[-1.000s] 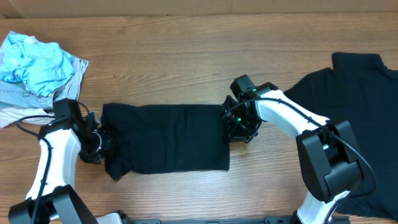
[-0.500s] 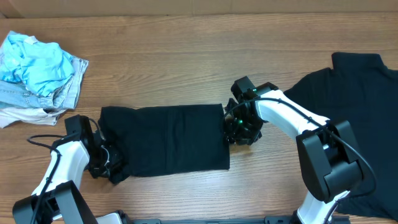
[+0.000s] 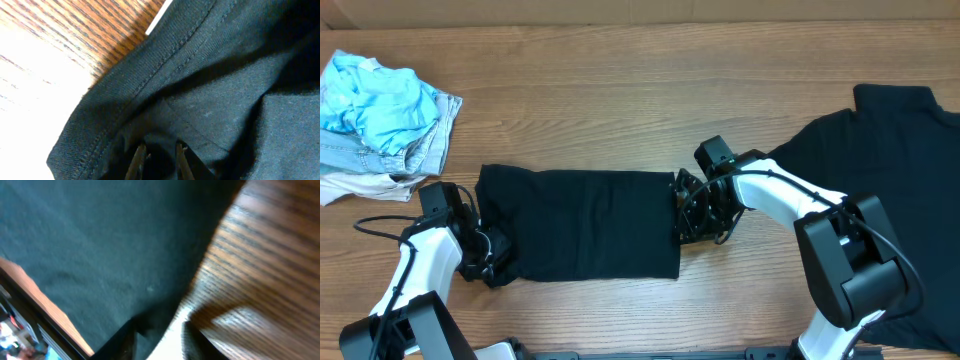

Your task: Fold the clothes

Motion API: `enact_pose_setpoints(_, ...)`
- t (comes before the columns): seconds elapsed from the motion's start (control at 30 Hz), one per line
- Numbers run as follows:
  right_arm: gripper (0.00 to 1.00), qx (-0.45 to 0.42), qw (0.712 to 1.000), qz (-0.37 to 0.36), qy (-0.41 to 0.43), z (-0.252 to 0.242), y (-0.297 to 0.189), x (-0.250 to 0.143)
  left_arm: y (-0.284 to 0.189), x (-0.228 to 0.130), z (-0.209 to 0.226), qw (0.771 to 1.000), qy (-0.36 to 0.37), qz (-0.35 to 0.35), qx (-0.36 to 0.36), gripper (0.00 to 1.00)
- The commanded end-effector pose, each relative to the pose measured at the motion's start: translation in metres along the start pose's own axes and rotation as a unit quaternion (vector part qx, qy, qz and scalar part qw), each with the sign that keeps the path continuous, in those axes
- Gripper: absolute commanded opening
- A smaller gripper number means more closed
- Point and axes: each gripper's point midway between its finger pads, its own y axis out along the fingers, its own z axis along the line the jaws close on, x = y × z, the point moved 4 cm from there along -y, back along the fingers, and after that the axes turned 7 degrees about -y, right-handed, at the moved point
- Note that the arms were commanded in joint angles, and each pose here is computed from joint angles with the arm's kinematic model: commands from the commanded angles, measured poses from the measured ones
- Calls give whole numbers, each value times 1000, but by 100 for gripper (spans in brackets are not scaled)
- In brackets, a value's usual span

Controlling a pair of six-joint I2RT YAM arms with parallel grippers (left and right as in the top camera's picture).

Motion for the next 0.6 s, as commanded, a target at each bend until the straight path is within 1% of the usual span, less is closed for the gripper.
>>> enact_pose_setpoints(0.0,25,12,999,-6,-39,6,0,-1,1,-1,9,1000,-5,-2,23,30)
enact_pose_setpoints(0.03,20,11,999,-9,-40,5,0,0,1,-2,8,1000,-2,1,19,38)
enact_pose_setpoints(0.07,13,7,999,-15,-43,4,0,3,1,-3,4,1000,6,6,5,61)
enact_pose_setpoints(0.1,8,0,999,-19,-44,1,-1,5,0,-2,2,1000,11,6,-3,77)
enact_pose_setpoints(0.13,4,-8,999,-25,-45,-2,-2,7,-1,0,-2,1000,22,3,-12,84)
enact_pose_setpoints(0.17,4,-19,998,-31,-44,-6,-3,10,-2,2,-4,999,35,0,-18,87)
enact_pose_setpoints(0.2,4,-38,998,-39,-32,-13,-4,13,-3,4,-6,999,45,-2,-23,87)
enact_pose_setpoints(0.33,4,-129,987,-76,53,-49,-20,25,-6,1,-20,995,73,10,-66,88)
enact_pose_setpoints(0.37,4,-132,986,-84,61,-54,-24,27,-7,-2,-24,993,82,17,-81,88)
enact_pose_setpoints(0.4,7,-132,985,-89,66,-56,-29,29,-7,-3,-27,992,90,21,-90,89)
enact_pose_setpoints(0.47,38,-134,983,-96,79,-63,-40,33,-7,-6,-31,990,96,24,-96,92)
enact_pose_setpoints(0.5,42,-134,982,-100,86,-65,-46,35,-7,-6,-31,990,98,25,-96,93)
enact_pose_setpoints(0.57,42,-129,982,-101,98,-67,-57,37,-7,-7,-32,989,104,26,-99,95)
